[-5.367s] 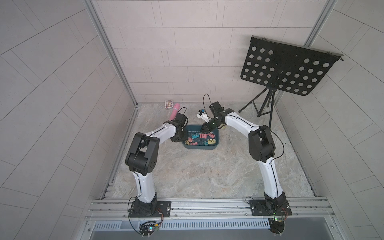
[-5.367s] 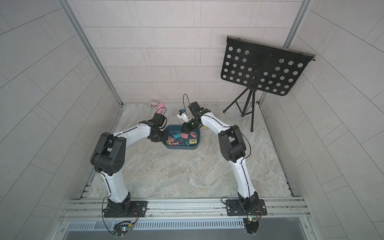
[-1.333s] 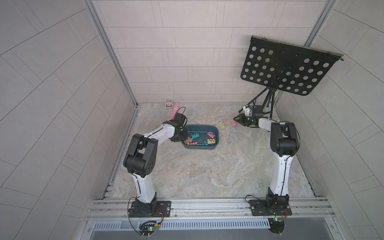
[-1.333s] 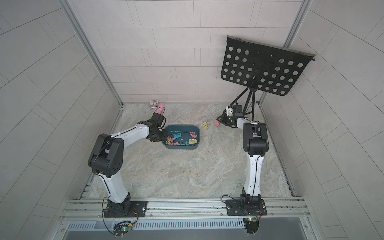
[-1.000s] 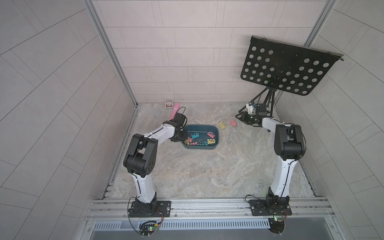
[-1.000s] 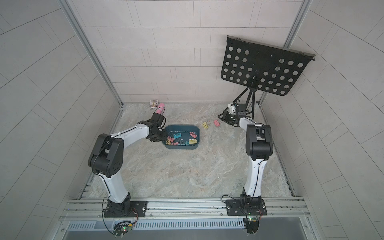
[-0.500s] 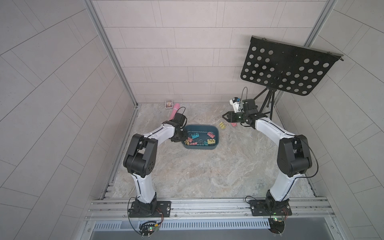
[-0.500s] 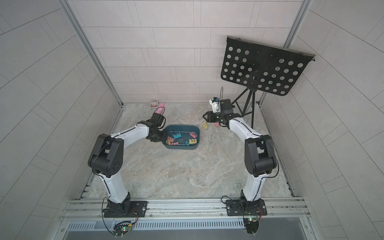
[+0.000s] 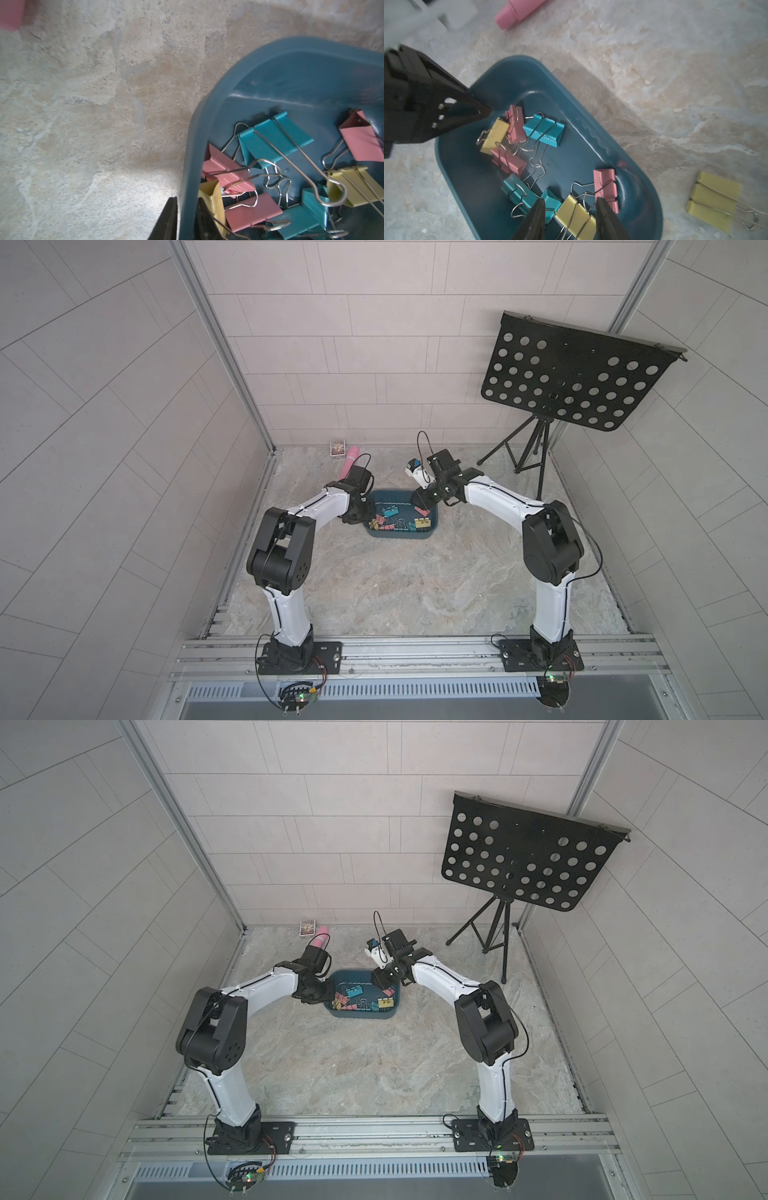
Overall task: Take out the binder clips from the storage box
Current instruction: Pick up the binder clip from the storage box.
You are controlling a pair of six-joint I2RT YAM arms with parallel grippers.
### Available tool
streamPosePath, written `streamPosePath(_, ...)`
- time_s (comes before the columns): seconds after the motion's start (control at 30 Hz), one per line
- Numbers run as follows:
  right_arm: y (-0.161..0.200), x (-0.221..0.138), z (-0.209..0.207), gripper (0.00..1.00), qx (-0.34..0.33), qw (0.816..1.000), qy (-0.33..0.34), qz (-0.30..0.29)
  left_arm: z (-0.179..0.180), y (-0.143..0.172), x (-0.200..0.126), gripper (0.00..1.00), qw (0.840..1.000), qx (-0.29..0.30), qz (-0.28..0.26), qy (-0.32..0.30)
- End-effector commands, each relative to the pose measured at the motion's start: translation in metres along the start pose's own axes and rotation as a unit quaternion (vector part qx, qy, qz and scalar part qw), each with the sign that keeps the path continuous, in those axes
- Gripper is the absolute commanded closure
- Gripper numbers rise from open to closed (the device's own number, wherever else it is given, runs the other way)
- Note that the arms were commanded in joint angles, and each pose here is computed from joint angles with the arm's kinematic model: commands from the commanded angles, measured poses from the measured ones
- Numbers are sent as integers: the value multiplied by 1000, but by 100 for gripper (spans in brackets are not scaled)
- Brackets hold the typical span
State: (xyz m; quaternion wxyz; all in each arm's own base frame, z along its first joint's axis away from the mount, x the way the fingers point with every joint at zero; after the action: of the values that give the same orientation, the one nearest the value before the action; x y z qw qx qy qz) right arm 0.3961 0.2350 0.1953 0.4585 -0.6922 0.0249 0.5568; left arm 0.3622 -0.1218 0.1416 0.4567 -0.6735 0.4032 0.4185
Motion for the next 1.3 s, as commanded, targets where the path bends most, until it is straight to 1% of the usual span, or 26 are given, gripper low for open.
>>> streamPosePath(0.0, 5, 9, 1, 57, -33, 998, 33, 48, 0, -3, -8, 76, 1000, 1, -7, 5)
streamPosePath(0.13, 7, 19, 7, 58, -58, 994, 55, 78, 0, -3, -8, 76, 1000, 1, -8, 6)
streamPosePath(0.33, 9, 26, 8, 61, -79, 987, 85, 115, 0, -2, -5, 76, 1000, 0, -5, 7)
streamPosePath(0.4, 9, 28, 8, 62, -80, 986, 86, 117, 0, -2, -5, 76, 1000, 0, -5, 7)
streamPosePath(0.57, 11, 31, 7, 70, -82, 985, 89, 123, 0, -3, -6, 76, 1000, 1, -6, 10)
streamPosePath(1.07, 15, 39, 5, 83, -82, 982, 96, 137, 1, -3, -7, 76, 1000, 0, -7, 8)
streamPosePath(1.27, 13, 32, 5, 89, -83, 982, 107, 131, 1, -3, -7, 76, 1000, 1, -7, 7)
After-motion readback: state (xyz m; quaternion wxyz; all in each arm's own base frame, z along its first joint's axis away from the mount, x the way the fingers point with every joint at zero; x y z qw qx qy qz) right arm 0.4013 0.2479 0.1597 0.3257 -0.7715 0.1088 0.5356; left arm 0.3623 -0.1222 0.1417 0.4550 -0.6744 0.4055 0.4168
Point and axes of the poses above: each gripper's point midway between its finger pads, its own x axis out along the fingers, its own z axis along the line the jaws close on, y = z × x, the point moved 10 cm from there along -x, back along the fingers, and after that the axes turned 8 degrees about -x, right-handed, at the moved point
